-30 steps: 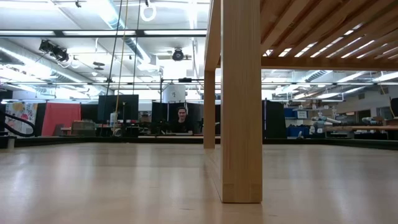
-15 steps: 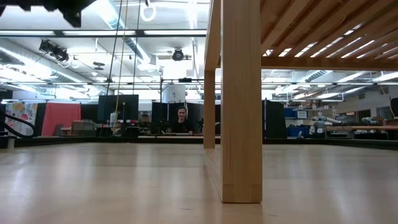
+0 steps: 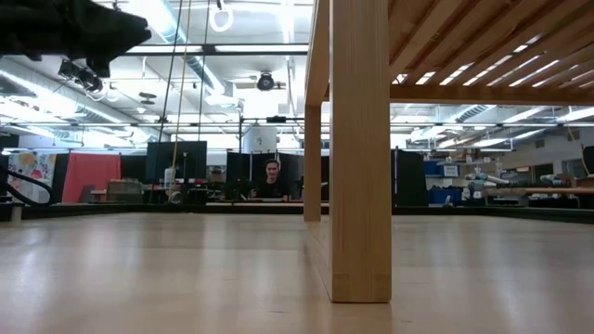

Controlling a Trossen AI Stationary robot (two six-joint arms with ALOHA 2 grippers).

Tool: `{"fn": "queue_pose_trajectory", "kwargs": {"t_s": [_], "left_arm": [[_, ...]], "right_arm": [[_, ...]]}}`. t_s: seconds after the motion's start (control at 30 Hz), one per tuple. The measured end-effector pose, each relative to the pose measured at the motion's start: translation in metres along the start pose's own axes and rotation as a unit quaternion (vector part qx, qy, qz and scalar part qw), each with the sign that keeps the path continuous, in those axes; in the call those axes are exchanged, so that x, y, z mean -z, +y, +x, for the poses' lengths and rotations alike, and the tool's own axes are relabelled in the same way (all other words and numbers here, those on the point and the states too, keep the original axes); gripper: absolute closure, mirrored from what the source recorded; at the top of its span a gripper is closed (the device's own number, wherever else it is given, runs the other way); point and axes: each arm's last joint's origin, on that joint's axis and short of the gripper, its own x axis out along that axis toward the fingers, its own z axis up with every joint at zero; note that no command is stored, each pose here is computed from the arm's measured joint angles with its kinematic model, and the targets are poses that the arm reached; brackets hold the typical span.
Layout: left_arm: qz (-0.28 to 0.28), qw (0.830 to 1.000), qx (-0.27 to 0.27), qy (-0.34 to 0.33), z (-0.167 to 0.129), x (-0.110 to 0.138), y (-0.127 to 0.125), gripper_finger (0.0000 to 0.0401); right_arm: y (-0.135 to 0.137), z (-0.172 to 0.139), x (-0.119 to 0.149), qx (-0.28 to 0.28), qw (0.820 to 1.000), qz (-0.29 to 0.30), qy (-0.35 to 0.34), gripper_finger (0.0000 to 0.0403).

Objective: Place and stack plates onto a shelf
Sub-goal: Return to Home Position

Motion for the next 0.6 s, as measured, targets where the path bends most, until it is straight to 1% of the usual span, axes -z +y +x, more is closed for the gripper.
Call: {"fn": "queue_pose_trajectory", "kwargs": {"t_s": [0.17, 0.3, 0.43, 0.6], "left_arm": [[0.012, 0.999, -0.046, -0.021, -0.005, 0.001, 0.006, 0.0276], [0.024, 0.997, -0.069, -0.015, -0.008, 0.003, 0.01, 0.0276], [0.029, 0.997, -0.076, 0.005, -0.007, 0.008, 0.011, 0.0276], [0.005, 0.995, -0.081, 0.059, -0.007, 0.022, 0.011, 0.0276]], "right_arm": [[0.0, 0.001, 0.001, 0.0, 1.0, 0.0, 0.0, 0.0231], [0.001, 0.009, 0.012, 0.004, 1.0, -0.011, 0.023, 0.0231], [0.001, 0.019, 0.027, 0.007, 0.999, -0.008, 0.038, 0.0231], [-0.001, 0.018, 0.034, -0.001, 1.0, 0.0, 0.014, 0.0231]]}}
